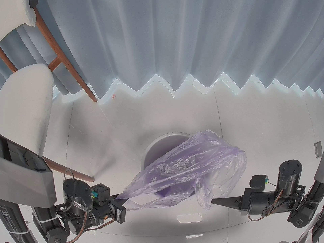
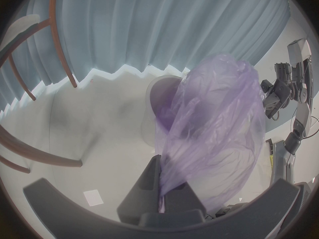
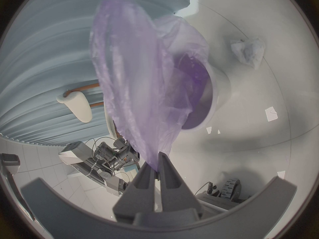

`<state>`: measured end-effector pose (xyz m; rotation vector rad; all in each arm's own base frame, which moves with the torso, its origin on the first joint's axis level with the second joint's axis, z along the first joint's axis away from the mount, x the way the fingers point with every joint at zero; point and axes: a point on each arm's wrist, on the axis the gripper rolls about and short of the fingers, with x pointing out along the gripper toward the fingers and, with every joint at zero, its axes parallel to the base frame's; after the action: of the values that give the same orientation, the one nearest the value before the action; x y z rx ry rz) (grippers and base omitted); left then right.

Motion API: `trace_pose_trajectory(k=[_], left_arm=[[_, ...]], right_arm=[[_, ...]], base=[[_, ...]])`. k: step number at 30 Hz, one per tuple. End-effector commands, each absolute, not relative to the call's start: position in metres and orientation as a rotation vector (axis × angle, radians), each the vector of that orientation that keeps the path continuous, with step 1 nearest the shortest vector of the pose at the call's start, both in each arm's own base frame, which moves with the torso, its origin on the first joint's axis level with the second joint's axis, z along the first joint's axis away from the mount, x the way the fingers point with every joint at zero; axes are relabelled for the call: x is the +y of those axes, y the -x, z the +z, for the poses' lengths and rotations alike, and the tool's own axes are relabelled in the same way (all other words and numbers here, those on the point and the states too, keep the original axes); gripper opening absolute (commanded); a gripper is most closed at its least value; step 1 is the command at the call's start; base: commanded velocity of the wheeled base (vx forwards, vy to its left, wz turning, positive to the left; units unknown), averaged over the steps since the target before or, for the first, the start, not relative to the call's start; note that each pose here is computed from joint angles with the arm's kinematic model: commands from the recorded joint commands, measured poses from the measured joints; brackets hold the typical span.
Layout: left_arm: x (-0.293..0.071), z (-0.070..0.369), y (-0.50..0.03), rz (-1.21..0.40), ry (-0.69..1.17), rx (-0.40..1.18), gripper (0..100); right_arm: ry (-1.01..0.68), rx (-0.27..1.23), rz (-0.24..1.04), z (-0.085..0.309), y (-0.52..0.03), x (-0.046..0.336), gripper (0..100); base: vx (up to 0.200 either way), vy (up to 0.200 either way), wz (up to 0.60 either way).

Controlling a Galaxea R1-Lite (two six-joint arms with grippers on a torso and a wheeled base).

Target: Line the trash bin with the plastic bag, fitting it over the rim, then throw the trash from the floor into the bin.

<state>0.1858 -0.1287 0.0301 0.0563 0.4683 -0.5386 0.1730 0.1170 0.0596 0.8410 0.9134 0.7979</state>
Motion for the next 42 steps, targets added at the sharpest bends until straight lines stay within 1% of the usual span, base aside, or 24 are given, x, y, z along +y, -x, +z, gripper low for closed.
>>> trace_pose_trajectory(k=[1,4,5,16,30,42], left_arm=[[-0.124,0.018,-0.183,-0.521,-0.077,0.537,0],[-0.123,0.013,-0.183,-0.516,-0.086,0.56,0],[-0.124,0.005,-0.184,-0.511,-0.098,0.59,0],[-0.123,-0.013,-0.185,-0.471,-0.133,0.659,0],[-0.121,-0.023,-0.187,-0.45,-0.143,0.697,0],[-0.12,-0.027,-0.192,-0.414,-0.148,0.696,0]], right_arm=[[-0.818,0.991,0.787,0.046,-0.17,0.116,0],[-0.809,1.004,0.792,0.043,-0.169,0.116,0],[-0.794,1.02,0.789,0.039,-0.169,0.116,0],[-0.743,1.074,0.767,0.024,-0.167,0.115,0],[-0.714,1.115,0.744,0.012,-0.168,0.115,0],[-0.686,1.139,0.726,0.002,-0.169,0.114,0]], base=[[0.0,0.0,0.0],[0.0,0.0,0.0],[0.0,0.0,0.0],[0.0,0.0,0.0],[0.0,0.0,0.0],[0.0,0.0,0.0]])
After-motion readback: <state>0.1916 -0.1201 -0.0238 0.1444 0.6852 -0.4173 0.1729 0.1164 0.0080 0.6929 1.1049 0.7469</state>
